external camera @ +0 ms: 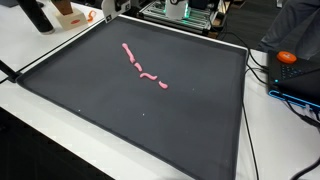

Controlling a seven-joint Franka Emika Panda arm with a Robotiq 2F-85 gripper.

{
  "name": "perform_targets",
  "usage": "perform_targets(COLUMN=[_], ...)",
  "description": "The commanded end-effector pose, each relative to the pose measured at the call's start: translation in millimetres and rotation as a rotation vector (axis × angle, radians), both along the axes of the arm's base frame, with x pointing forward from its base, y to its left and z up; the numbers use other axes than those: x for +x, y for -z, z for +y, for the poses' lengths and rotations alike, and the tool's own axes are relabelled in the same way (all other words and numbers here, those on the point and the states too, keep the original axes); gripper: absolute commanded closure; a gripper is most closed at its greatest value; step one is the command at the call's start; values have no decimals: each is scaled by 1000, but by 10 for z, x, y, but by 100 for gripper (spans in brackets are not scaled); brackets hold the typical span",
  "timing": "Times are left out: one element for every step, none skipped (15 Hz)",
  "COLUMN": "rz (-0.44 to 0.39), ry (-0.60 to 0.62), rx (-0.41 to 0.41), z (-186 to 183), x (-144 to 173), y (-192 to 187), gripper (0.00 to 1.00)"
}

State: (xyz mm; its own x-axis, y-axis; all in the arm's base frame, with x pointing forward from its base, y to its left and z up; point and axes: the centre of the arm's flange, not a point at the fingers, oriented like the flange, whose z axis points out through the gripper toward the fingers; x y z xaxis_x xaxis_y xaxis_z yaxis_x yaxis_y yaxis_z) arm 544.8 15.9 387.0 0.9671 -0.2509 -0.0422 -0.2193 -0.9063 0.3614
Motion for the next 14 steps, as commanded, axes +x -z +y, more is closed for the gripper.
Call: perform_targets(rz=[46,55,60,67,74,81,88,96,105,111,119,127,133,137], ry=[-29,-41,-56,-69,-83,-98,-116,-130,-147,-161,-174,-187,-196,-208], rx=[-63,-73,-81,-89,-96,-99,-101,-103,-98,-97,-90,-86,-86,-81], z=[199,254,319,381,450,518,588,654,724,782,840,898,947,995], x=[142,156,173,188,198,206,217,225,230,236,242,250,257,263], y=[132,172,206,241,278,313,353,398,442,480,516,556,594,623], gripper=[99,99,99,99,99,99,99,99,99,99,99,99,99,99])
